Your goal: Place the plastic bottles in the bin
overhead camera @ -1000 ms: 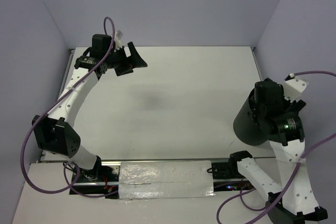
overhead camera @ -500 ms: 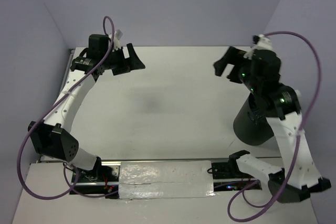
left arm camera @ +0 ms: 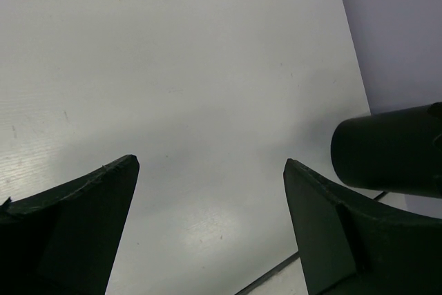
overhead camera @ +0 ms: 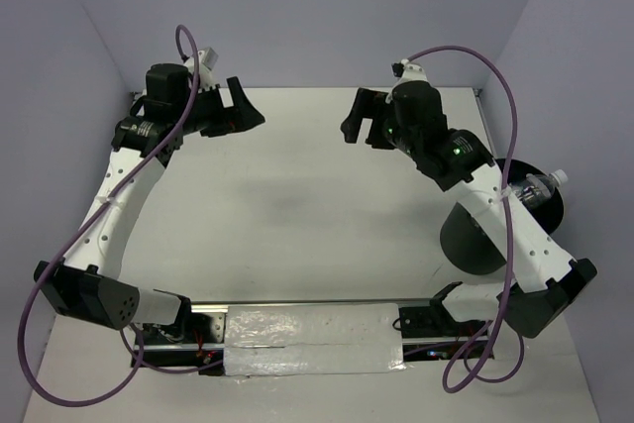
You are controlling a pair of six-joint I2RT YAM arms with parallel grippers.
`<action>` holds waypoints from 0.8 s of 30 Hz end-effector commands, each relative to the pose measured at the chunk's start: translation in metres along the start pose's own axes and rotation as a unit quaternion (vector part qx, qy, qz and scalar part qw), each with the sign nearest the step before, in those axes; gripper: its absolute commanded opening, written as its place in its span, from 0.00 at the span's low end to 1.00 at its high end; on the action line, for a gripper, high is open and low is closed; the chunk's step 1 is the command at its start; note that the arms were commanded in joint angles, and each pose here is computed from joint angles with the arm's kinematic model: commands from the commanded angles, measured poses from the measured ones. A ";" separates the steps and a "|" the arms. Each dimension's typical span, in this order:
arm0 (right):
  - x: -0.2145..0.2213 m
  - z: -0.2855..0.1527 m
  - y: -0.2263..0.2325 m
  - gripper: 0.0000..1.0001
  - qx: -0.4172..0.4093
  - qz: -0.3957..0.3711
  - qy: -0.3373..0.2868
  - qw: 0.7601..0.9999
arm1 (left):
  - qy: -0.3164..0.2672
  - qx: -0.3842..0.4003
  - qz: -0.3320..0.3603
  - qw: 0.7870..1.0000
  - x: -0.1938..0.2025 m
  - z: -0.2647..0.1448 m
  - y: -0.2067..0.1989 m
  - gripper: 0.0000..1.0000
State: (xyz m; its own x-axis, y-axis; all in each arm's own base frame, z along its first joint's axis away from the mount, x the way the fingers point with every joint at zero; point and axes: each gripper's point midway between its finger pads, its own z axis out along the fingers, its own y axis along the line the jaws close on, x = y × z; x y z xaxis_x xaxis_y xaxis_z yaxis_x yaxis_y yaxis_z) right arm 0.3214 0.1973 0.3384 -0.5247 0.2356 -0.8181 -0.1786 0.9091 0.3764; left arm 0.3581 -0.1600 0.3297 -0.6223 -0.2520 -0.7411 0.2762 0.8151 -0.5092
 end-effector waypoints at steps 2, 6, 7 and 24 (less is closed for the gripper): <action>-0.016 -0.005 -0.001 1.00 0.011 0.016 -0.047 0.999 | -0.057 -0.044 0.021 0.997 -0.025 -0.012 0.008 0.99; -0.019 -0.010 -0.007 1.00 0.026 0.018 -0.058 0.998 | -0.072 -0.072 0.009 0.995 -0.029 -0.014 0.017 0.99; -0.020 -0.012 -0.007 1.00 0.027 0.019 -0.062 0.998 | -0.074 -0.074 0.008 0.994 -0.029 -0.014 0.018 0.99; -0.024 -0.026 -0.020 1.00 0.054 0.035 -0.084 0.994 | -0.095 -0.053 -0.045 0.993 -0.028 -0.012 0.013 0.99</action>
